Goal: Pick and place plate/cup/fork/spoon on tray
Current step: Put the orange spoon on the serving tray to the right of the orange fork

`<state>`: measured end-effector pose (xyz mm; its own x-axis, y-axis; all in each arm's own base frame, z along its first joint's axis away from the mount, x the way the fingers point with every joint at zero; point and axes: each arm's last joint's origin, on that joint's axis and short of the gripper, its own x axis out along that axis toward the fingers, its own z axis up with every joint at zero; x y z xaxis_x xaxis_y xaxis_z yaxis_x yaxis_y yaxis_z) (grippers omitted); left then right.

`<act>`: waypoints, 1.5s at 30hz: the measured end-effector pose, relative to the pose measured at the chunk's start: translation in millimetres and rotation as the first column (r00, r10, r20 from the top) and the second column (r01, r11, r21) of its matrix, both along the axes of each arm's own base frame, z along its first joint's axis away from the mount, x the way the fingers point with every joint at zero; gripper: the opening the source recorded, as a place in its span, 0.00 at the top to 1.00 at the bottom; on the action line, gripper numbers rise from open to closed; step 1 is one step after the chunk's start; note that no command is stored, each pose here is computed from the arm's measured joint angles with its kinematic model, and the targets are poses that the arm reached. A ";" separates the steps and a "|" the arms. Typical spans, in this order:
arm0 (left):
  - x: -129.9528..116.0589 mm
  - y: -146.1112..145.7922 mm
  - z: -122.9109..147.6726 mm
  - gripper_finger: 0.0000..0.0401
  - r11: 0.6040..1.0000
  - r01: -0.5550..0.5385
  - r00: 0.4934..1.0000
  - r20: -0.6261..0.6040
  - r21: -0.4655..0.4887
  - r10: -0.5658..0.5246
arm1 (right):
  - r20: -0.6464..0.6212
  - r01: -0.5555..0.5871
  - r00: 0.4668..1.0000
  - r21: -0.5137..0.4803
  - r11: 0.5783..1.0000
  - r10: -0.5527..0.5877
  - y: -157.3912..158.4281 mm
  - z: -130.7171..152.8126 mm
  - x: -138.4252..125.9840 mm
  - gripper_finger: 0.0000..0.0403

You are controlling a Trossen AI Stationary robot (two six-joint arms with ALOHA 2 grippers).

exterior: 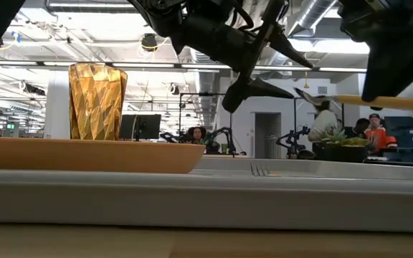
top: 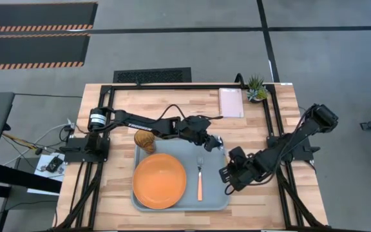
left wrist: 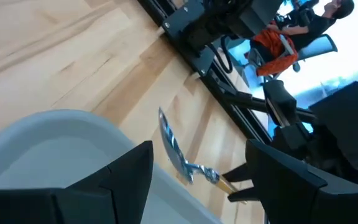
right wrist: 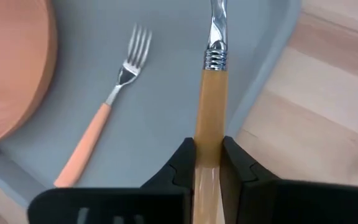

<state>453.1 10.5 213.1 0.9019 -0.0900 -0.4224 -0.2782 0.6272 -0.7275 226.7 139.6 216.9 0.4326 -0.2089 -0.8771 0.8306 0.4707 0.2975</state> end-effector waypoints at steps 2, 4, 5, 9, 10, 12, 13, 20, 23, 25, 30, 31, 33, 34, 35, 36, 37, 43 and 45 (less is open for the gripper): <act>0.0 0.5 -0.1 0.40 1.000 -0.004 1.000 -0.001 0.002 0.004 | 0.004 -0.009 1.000 -0.002 1.000 0.009 -0.6 1.6 1.6 0.88; -0.3 1.7 -0.7 0.40 1.000 -0.016 1.000 -0.008 0.007 0.016 | 0.009 -0.008 1.000 0.000 1.000 0.008 -0.4 2.6 2.3 0.87; -0.3 2.6 -0.7 0.41 1.000 -0.020 1.000 -0.008 0.009 0.020 | 0.009 -0.009 1.000 0.001 1.000 0.009 -0.4 2.7 2.3 0.86; -0.6 4.2 -1.0 0.50 1.000 -0.004 1.000 -0.011 -0.001 0.004 | 0.008 -0.010 1.000 0.000 1.000 0.010 -0.1 2.6 2.0 0.86; -0.8 4.4 -1.4 0.53 1.000 -0.002 1.000 -0.015 -0.001 0.002 | 0.008 -0.011 1.000 0.000 1.000 0.011 -0.1 2.6 2.0 0.86; -1.0 4.2 -1.7 0.61 1.000 0.004 1.000 -0.019 0.008 -0.004 | 0.009 -0.018 1.000 -0.006 1.000 0.018 -0.1 2.7 2.2 0.85; -1.0 4.0 -1.7 0.65 1.000 0.007 1.000 -0.018 0.012 -0.006 | 0.011 -0.022 1.000 -0.007 1.000 0.022 0.1 2.8 2.4 0.85; -1.0 3.7 -1.4 0.89 1.000 0.023 1.000 -0.016 0.005 -0.023 | 0.039 -0.057 0.998 -0.016 0.998 0.057 1.7 4.0 5.4 0.85; -1.0 3.8 -1.4 0.95 1.000 0.027 1.000 -0.015 0.013 -0.027 | 0.039 -0.056 0.998 -0.016 0.998 0.057 1.6 4.0 5.4 0.85; -0.9 3.4 -0.9 0.98 0.999 0.046 0.999 -0.010 0.015 -0.046 | 0.040 -0.061 0.997 -0.019 0.998 0.062 0.8 4.1 6.4 0.85; -1.1 3.2 -0.7 1.00 0.998 0.050 0.999 -0.010 0.024 -0.050 | 0.043 -0.068 0.997 -0.017 0.998 0.069 1.0 4.4 6.8 0.85; -1.1 3.2 -0.7 1.00 0.998 0.050 0.999 -0.010 0.025 -0.050 | 0.041 -0.068 0.997 -0.018 0.998 0.069 0.8 4.3 6.7 0.85; -1.1 3.0 -0.6 1.00 0.998 0.050 0.999 -0.009 0.025 -0.050 | 0.040 -0.068 0.997 -0.019 0.997 0.069 0.9 4.3 6.6 0.83; -1.1 3.0 -0.6 1.00 0.998 0.051 0.999 -0.009 0.024 -0.051 | 0.041 -0.068 0.997 -0.018 0.998 0.069 0.9 4.3 6.7 0.81; -1.1 2.9 -0.5 1.00 0.998 0.056 0.998 -0.009 0.022 -0.055 | 0.042 -0.070 0.997 -0.015 0.997 0.070 1.4 4.4 6.7 0.78; -1.1 2.8 -0.4 1.00 0.998 0.066 0.998 -0.007 0.019 -0.066 | 0.044 -0.073 0.996 -0.011 0.997 0.074 2.2 4.5 6.5 0.75; -1.1 2.5 -0.4 1.00 0.996 0.083 0.997 -0.005 0.020 -0.083 | 0.044 -0.079 0.996 -0.009 0.997 0.079 3.5 4.5 5.9 0.71; -1.5 -1.4 0.3 1.00 0.979 0.201 0.980 0.011 0.034 -0.201 | 0.059 -0.134 0.989 0.020 0.991 0.133 21.9 4.9 -4.9 0.45; -1.8 -2.3 0.2 1.00 0.974 0.227 0.974 0.013 0.029 -0.227 | 0.062 -0.141 0.988 0.043 0.989 0.138 30.7 4.8 -11.8 0.38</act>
